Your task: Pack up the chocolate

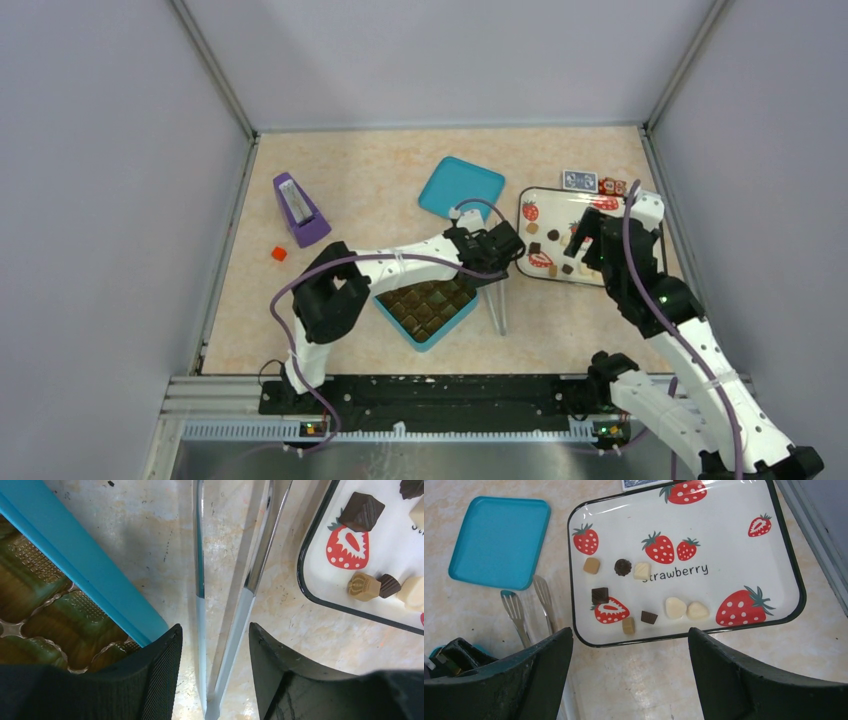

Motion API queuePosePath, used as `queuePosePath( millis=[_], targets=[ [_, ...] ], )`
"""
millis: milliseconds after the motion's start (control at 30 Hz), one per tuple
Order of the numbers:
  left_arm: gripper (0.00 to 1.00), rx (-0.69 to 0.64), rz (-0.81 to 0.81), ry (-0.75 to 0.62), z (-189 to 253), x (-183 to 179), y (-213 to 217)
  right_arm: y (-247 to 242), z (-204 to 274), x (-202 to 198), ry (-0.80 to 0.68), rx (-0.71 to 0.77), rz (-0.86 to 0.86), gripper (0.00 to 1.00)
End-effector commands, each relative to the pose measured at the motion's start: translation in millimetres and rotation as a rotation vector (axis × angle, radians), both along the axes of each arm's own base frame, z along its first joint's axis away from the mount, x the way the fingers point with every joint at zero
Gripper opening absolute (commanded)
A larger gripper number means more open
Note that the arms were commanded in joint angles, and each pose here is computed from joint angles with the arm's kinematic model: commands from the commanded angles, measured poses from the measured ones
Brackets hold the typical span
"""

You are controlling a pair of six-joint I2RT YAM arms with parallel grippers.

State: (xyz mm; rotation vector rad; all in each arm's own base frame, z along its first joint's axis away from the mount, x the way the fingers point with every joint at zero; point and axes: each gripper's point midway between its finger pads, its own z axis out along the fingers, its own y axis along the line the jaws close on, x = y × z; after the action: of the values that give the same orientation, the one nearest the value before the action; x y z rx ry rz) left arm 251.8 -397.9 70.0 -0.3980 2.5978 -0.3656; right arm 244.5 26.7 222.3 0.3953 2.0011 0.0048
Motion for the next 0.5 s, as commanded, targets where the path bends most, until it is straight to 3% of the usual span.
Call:
queuePosePath(
  millis=[0,133,300,467],
  targets=[
    [0.57,-0.014,-0.061,-0.043,34.5,-0.4,-1.4,11.1,2.5,8.6,-0.011,0.033,0.037,0.83],
    [0.60,-0.056,-0.091,-0.201,98.0,13.2,6.2,31.6,-5.8,14.5,0.018,0.084,0.115,0.83],
    [0.61,-0.151,-0.088,-0.442,175.9,30.9,55.7,58.0,-26.4,15.5,0.087,0.121,0.192,0.83],
    [0.63,-0.138,-0.012,-0.481,200.4,57.4,141.6,103.2,-47.4,6.9,0.151,0.058,0.288,0.84]
  ],
)
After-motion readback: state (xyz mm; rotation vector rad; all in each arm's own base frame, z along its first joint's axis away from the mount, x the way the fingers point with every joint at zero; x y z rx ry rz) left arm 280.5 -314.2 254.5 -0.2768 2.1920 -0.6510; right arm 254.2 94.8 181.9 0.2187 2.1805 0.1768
